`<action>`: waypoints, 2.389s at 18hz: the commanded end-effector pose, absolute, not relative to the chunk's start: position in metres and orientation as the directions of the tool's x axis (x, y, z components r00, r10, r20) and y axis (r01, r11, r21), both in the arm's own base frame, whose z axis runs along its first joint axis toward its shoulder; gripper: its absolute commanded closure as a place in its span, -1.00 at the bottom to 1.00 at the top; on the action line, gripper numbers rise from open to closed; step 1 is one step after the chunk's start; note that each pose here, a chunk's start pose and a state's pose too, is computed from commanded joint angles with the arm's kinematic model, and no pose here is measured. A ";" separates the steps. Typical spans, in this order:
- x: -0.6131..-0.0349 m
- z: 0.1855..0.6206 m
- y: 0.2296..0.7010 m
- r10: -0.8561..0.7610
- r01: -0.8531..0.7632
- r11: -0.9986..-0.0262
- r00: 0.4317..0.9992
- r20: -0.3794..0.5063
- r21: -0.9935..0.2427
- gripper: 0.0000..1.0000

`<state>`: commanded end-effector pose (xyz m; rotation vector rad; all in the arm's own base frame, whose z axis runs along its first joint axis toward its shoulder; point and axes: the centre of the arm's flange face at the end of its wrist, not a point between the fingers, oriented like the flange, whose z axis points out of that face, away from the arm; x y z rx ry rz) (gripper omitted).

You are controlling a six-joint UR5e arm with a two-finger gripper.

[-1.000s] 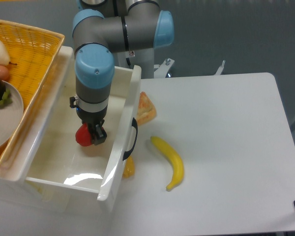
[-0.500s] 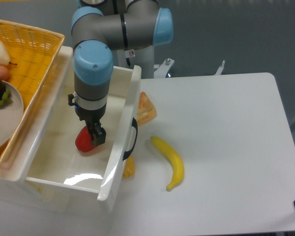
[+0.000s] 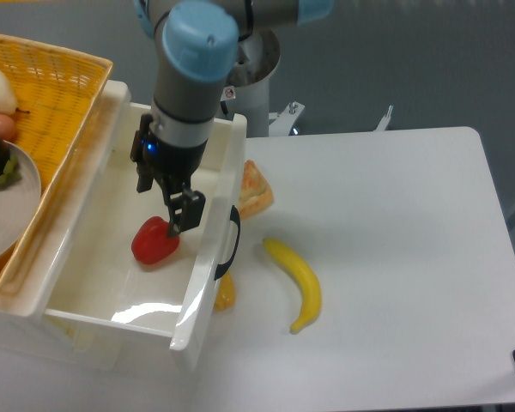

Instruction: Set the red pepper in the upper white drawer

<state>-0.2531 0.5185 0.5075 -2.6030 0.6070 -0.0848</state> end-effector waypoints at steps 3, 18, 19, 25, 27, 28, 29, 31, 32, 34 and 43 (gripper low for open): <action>-0.274 0.520 0.505 -0.347 -0.327 -0.806 0.936 -0.053 -0.493 -0.97; -0.470 0.460 0.412 0.023 0.049 -0.871 0.998 0.059 -0.489 -1.00; -0.484 0.453 0.409 0.036 0.062 -0.871 0.997 0.062 -0.487 -1.00; -0.537 0.396 0.387 0.018 0.051 -0.887 0.997 0.075 -0.458 -1.00; -0.547 0.379 0.384 0.006 0.039 -0.890 0.997 0.073 -0.455 -1.00; -0.553 0.372 0.382 0.013 0.042 -0.894 0.998 0.068 -0.445 -1.00; -0.558 0.365 0.380 0.019 0.038 -0.909 0.999 0.048 -0.414 -1.00; -0.564 0.347 0.377 0.027 0.033 -0.945 0.999 0.022 -0.324 -1.00; -0.568 0.336 0.377 0.025 0.031 -0.955 0.999 0.024 -0.295 -1.00; -0.570 0.314 0.383 0.016 0.024 -0.970 0.999 0.035 -0.243 -1.00; -0.569 0.259 0.410 -0.147 -0.146 -0.988 0.989 0.021 -0.047 -1.00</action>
